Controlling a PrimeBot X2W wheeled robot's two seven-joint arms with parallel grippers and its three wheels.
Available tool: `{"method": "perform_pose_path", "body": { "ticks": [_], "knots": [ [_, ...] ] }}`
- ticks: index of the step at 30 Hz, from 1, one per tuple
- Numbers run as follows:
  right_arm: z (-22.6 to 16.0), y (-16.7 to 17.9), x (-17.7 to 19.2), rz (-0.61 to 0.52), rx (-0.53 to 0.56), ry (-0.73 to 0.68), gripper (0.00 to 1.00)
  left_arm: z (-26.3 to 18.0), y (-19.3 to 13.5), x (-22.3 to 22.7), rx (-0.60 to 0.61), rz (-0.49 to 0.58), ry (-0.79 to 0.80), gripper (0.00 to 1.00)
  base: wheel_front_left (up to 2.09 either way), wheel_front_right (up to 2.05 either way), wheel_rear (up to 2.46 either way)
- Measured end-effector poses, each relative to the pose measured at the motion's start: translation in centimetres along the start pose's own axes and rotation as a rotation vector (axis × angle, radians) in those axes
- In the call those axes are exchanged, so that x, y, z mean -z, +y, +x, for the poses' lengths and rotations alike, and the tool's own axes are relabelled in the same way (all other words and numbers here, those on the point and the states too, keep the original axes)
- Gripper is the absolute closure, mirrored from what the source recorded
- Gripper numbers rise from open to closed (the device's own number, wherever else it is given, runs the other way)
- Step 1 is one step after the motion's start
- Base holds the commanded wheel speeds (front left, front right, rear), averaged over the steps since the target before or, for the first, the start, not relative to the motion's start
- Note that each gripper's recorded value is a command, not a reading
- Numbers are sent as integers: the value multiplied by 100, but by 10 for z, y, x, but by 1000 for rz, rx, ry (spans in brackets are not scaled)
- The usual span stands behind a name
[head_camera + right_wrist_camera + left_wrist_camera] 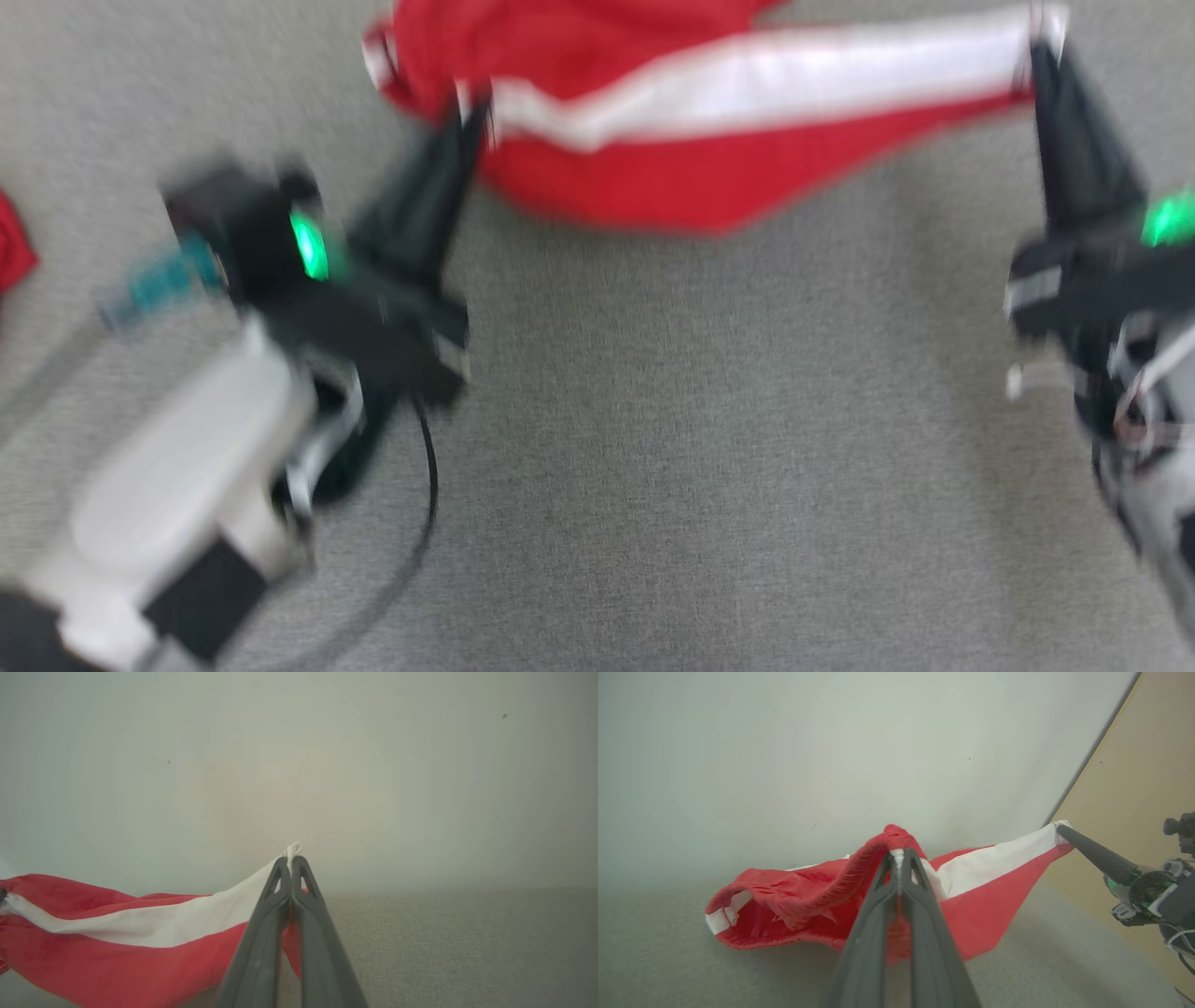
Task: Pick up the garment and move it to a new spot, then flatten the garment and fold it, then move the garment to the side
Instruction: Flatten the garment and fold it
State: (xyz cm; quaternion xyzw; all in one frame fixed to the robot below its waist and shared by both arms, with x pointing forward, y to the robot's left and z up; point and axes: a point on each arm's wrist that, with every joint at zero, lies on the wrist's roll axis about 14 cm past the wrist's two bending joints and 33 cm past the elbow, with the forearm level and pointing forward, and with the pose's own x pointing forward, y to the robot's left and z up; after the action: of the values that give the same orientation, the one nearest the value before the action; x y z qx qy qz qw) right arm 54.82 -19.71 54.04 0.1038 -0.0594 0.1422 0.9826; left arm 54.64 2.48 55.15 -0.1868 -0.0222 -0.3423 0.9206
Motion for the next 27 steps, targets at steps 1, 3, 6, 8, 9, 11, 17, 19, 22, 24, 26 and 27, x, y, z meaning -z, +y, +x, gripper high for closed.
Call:
{"method": "perform_pose_path", "body": {
  "ticks": [1, 3, 6, 8, 9, 11, 17, 19, 22, 24, 26, 27],
  "knots": [
    [-10, 1, 3, 10, 9, 10, 100, -9, -4, 4, -8, -5, 7, 100, 0, 0, 0],
    [-31, 0, 8, 32, 33, 26, 100, -26, -13, 8, -28, -39, 8, 100, 0, 0, 0],
    [-61, 4, 14, 55, 56, 52, 100, -52, -23, 16, -59, -64, 21, 100, 0, 0, 0],
    [-81, 8, 22, 52, 60, 86, 100, -69, -29, 23, -74, -74, 33, 100, 0, 0, 0],
    [-90, 8, 24, 67, 72, 91, 100, -77, -33, 28, -78, -82, 45, 100, 0, 0, 0],
    [-108, 10, 28, 76, 85, 109, 100, -92, -39, 35, -98, -101, 58, 100, 0, 0, 0],
    [-165, 25, 48, 136, 128, 179, 100, -135, -58, 55, -143, -140, 92, 100, 0, 0, 0],
    [-181, 27, 54, 145, 145, 203, 100, -150, -64, 65, -155, -142, 118, 100, 0, 0, 0],
    [-198, 33, 60, 169, 164, 221, 100, -167, -64, 71, -191, -135, 132, 100, 0, 0, 0],
    [-209, 39, 65, 179, 166, 242, 100, -177, -63, 73, -212, -133, 137, 100, 0, 0, 0],
    [-219, 42, 69, 194, 179, 254, 100, -186, -66, 77, -227, -144, 145, 100, 0, 0, 0],
    [-224, 43, 70, 197, 184, 261, 100, -190, -67, 79, -234, -147, 148, 100, 0, 0, 0]
  ]
}}
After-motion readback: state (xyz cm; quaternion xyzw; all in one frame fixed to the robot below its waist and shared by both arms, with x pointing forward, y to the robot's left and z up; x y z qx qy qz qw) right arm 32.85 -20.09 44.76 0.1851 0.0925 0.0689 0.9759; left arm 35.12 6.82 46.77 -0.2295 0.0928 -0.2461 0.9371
